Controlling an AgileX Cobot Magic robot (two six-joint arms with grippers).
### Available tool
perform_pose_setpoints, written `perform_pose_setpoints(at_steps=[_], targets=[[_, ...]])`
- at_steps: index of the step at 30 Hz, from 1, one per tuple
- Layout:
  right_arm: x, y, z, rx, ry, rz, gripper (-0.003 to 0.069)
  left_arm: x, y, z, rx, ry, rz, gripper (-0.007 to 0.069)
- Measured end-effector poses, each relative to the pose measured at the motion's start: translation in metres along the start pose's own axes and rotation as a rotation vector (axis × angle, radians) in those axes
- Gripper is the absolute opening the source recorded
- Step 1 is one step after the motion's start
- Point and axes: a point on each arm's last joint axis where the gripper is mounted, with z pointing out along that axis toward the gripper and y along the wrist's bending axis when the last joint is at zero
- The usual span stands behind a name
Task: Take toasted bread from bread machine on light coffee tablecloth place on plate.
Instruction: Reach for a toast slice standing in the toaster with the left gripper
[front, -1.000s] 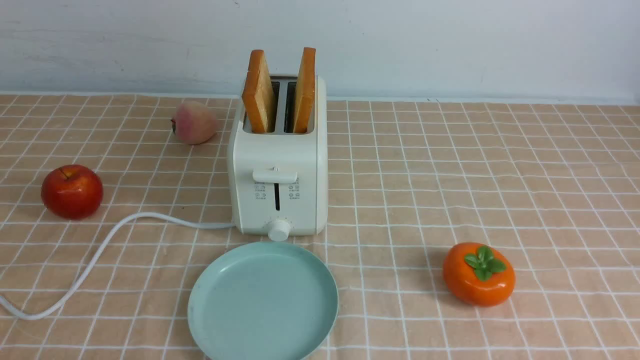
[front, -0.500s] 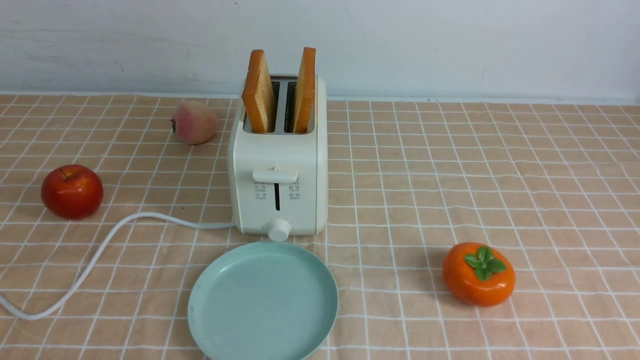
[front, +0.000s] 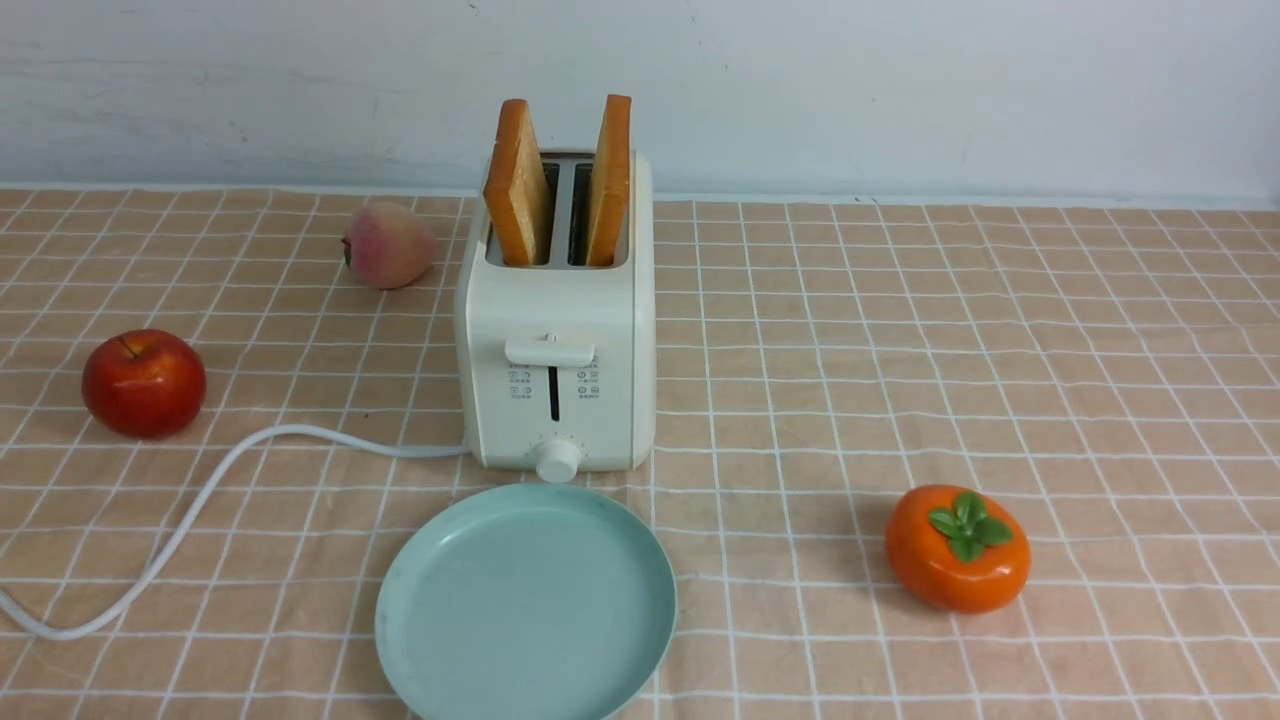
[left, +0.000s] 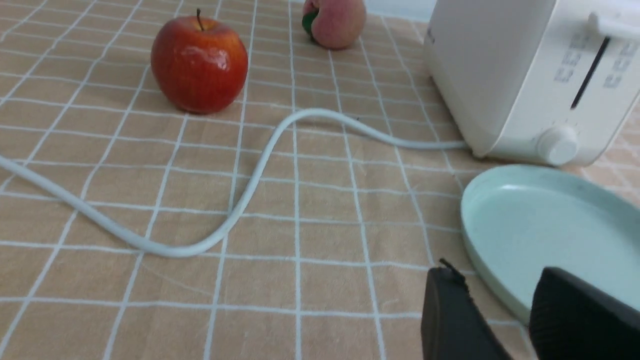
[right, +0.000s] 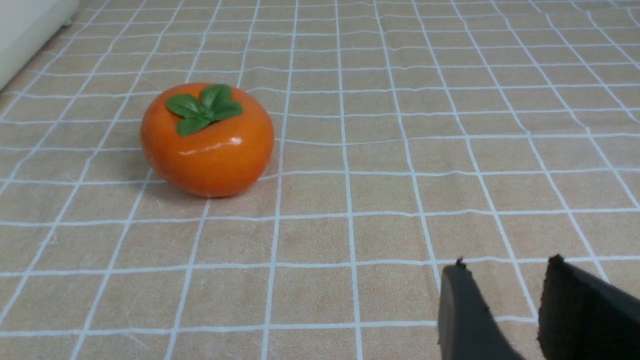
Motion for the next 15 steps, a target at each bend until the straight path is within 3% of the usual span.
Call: perform_pose_setpoints(at_steps=[8, 15], targets=[[0.0, 0.0, 0.0, 0.0, 0.0, 0.0, 0.0239, -0.011, -0.004, -0.001, 0.056, -0.116, -0.191, 0.0238], [0.0, 0.0, 0.0, 0.001, 0.0, -0.002, 0.0239, -0.019, -0.004, -0.002, 0.069, -0.203, -0.242, 0.0238]])
